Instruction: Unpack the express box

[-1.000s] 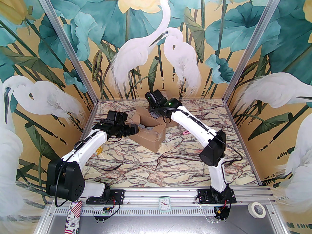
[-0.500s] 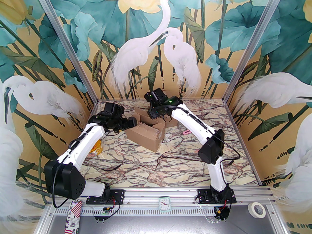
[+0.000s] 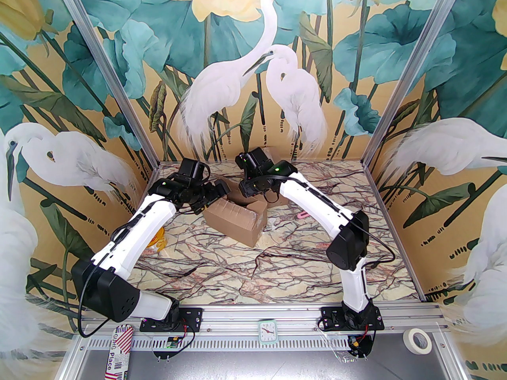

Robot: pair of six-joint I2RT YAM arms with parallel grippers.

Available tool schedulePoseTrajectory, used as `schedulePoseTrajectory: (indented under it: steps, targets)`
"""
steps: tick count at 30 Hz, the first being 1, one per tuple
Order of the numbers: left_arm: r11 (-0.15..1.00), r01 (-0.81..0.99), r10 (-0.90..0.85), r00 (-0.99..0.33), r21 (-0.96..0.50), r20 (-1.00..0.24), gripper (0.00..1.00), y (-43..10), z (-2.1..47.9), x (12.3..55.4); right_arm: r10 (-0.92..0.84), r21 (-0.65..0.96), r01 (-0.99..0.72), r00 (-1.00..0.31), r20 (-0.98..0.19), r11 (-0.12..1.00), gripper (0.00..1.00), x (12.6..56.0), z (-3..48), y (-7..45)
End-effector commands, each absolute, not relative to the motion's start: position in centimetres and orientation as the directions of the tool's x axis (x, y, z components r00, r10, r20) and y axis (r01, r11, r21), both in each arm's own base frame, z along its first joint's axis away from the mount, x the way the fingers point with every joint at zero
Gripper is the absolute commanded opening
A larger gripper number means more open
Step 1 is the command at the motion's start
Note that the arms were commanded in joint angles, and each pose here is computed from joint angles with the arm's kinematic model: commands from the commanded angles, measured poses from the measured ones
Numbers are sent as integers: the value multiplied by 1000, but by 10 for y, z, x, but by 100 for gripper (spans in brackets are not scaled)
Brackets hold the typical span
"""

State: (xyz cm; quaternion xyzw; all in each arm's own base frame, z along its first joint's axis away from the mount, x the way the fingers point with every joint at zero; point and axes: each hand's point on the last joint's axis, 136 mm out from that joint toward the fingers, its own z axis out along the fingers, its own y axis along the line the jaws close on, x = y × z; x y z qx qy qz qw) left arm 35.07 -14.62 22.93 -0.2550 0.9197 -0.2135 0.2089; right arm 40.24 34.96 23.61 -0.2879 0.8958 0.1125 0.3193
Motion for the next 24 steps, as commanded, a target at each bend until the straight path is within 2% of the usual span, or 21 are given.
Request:
schedulePoseTrajectory:
  steps: [1, 6, 15, 24]
  targets:
    - [709, -560, -679, -706, -429, -201, 93, -137, 216, 344, -393, 30, -558, -620, -679, 829, 44, 403, 253, 347]
    - [655, -633, -737, -654, -412, -168, 93, -141, 214, 342, -350, 78, -549, -629, -694, 832, 44, 402, 254, 351]
    - [565, -801, -825, -552, -197, -120, 93, -123, 194, 327, -317, 150, -573, -631, -708, 806, 44, 395, 251, 370]
    - [515, -838, -856, -490, -179, -165, 94, -116, 203, 338, -312, 184, -602, -622, -718, 777, 44, 387, 250, 374]
